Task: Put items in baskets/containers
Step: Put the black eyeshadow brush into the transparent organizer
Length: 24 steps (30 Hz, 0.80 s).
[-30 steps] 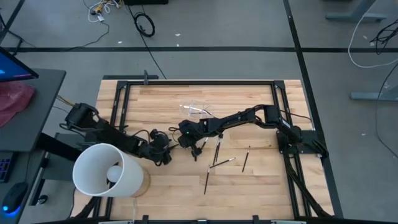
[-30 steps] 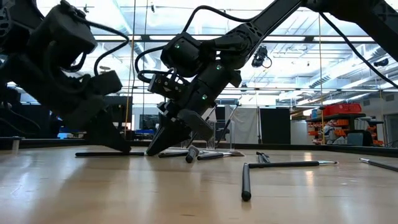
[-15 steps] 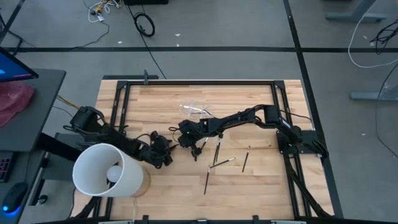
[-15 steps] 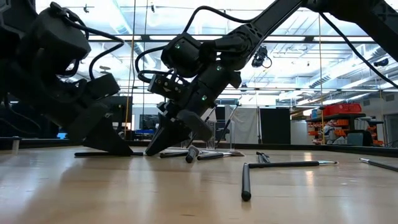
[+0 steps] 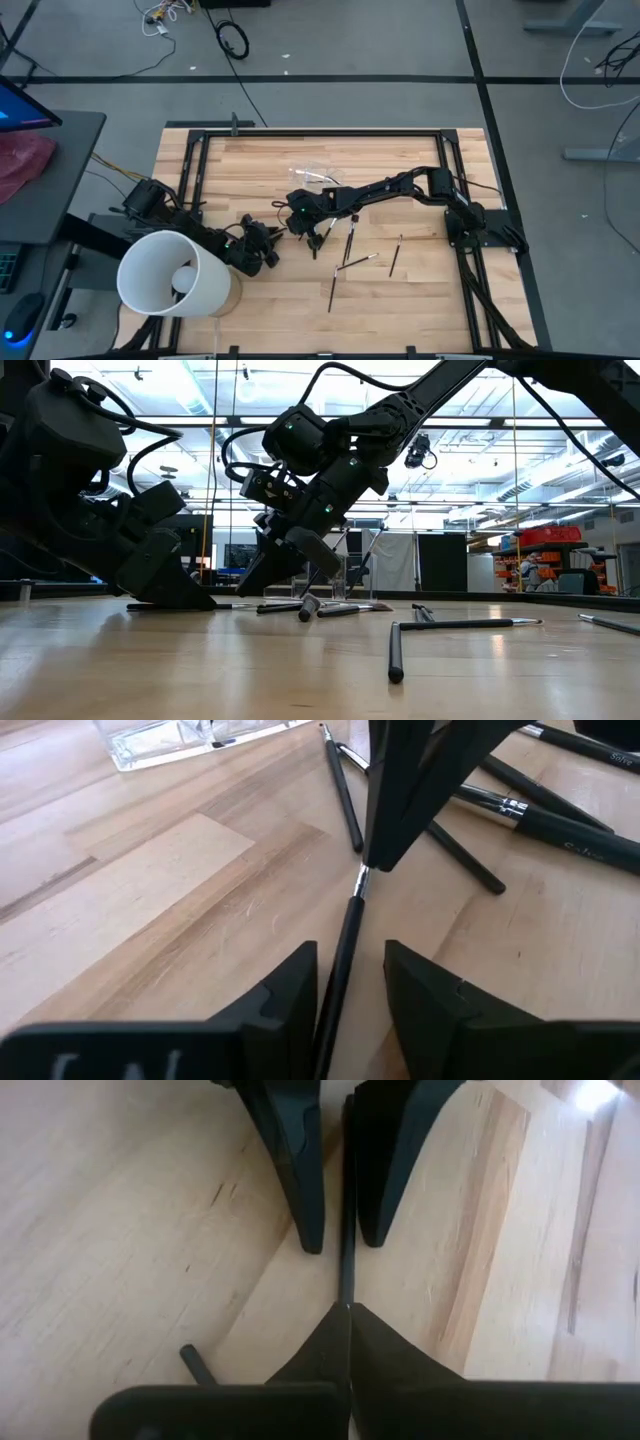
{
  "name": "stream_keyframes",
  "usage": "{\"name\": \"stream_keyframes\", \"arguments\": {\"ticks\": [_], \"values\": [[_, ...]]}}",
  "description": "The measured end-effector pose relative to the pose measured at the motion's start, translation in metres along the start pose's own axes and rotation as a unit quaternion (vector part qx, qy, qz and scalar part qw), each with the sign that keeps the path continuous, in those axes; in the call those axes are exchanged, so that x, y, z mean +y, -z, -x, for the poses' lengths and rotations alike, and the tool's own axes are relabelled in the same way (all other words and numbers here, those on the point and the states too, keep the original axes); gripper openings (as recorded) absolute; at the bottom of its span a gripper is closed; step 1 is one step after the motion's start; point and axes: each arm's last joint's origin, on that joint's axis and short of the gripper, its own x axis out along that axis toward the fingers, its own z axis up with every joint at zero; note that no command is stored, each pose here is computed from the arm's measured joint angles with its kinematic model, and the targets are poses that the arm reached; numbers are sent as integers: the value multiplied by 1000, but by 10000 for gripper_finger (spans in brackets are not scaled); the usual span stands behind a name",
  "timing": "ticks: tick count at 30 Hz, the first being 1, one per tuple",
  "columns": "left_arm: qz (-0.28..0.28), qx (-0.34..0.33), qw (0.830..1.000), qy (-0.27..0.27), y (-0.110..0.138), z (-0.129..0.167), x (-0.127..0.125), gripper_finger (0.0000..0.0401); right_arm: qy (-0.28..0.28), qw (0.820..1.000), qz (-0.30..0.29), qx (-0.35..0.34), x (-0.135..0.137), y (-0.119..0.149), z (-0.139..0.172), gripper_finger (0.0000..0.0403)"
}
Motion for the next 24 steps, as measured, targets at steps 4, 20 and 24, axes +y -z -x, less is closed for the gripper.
{"name": "stream_keyframes", "arguments": {"ticks": [4,20,24], "values": [[-1,0,1000,0,0,0,0,99,0,1000,0,-2,0,-1,0,0],[-18,-9,1000,7,0,1,-1,14,3,1000,3,-15,-1,-15,18,47],[-38,-17,999,17,0,2,-3,14,-27,1000,-5,-10,3,-10,14,87]]}}
